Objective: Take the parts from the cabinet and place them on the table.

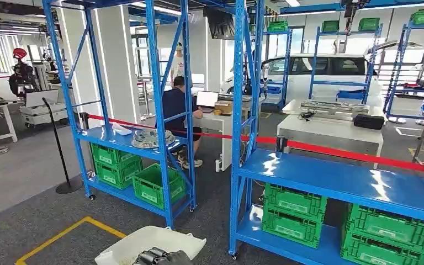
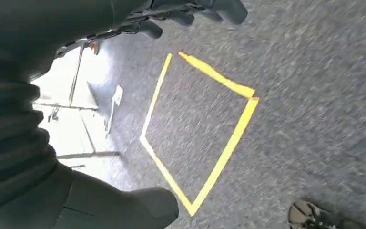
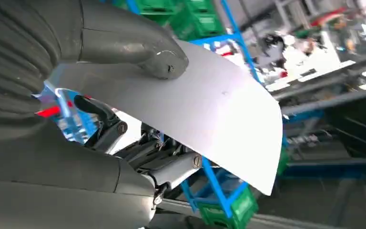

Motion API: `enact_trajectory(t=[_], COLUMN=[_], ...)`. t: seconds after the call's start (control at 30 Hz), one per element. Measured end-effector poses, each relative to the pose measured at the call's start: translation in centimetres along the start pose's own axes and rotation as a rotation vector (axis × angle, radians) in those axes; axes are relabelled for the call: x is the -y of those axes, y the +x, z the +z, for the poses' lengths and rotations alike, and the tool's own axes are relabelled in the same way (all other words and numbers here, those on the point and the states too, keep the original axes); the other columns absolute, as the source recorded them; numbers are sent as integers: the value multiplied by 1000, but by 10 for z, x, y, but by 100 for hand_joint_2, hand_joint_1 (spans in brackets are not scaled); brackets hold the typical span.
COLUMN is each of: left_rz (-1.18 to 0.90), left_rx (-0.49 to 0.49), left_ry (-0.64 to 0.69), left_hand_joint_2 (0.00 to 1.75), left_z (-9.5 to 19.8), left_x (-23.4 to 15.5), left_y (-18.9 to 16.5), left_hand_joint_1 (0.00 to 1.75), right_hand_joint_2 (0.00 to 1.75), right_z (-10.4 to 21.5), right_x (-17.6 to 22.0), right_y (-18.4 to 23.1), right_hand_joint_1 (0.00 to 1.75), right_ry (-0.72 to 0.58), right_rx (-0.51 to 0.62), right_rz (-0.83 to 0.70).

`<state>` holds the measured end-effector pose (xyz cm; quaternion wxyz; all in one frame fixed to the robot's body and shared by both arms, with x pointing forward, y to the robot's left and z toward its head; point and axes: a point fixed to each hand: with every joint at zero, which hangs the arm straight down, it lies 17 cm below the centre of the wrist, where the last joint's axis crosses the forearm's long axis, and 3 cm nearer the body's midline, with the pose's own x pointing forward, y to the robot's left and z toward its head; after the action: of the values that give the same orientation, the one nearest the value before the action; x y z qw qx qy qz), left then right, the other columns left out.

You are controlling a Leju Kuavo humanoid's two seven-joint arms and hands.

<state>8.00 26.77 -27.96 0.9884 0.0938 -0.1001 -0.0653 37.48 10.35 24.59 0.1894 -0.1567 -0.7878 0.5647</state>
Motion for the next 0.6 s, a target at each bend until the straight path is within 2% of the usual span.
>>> enact_trajectory(t=[0.17,0.37,0.47,0.6], left_rz=[-3,-22,-26,-44], left_rx=[0,54,100,107], left_ry=[9,36,2,-24], left_hand_joint_2=[175,175,175,175], left_z=[-1,-1,-1,-2], left_x=[-4,-10,-6,-10], left_y=[-1,11,18,23], left_hand_joint_1=[0,0,0,0], right_hand_joint_2=[175,175,175,175], right_z=[2,-4,-5,0], right_x=[-5,11,18,16], right_y=[2,5,6,-4], right_hand_joint_1=[175,175,175,175], right_ry=[10,-8,-20,-13], right_rx=[-5,-25,-34,-66], right_rz=[-4,34,52,71])
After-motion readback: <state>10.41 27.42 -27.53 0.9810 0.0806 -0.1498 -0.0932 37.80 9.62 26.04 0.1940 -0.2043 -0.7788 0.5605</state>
